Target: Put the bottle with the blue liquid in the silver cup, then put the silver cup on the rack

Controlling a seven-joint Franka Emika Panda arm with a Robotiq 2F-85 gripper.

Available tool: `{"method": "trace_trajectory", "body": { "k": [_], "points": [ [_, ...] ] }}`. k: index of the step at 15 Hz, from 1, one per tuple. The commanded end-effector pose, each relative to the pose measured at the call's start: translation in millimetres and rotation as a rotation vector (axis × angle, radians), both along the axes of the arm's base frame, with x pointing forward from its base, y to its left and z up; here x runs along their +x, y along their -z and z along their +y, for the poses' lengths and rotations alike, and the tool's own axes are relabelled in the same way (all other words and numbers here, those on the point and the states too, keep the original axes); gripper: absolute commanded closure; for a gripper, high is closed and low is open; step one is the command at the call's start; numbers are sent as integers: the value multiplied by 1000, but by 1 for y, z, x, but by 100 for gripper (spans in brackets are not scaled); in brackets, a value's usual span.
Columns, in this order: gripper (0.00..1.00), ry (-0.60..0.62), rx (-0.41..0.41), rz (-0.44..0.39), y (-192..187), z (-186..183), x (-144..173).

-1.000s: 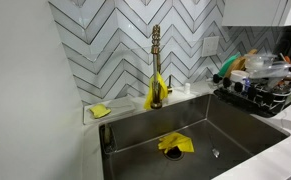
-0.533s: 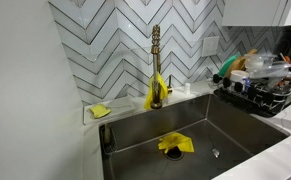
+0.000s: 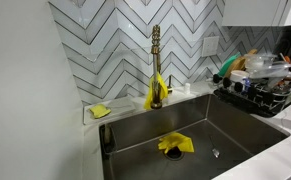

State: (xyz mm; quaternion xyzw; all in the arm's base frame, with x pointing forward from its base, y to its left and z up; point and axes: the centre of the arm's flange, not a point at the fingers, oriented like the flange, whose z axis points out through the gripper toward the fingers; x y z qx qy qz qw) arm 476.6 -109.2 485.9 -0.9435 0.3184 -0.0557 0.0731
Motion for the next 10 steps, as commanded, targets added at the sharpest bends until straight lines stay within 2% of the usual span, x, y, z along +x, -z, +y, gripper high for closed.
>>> {"method": "trace_trajectory", "body": {
  "k": [1,8,9,10],
  "points": [
    [87,-10,22,35,7,0,10],
    [87,-11,20,73,29,4,24],
    [66,-8,20,77,32,4,27],
    [37,-7,23,79,33,4,28]
  ]
}}
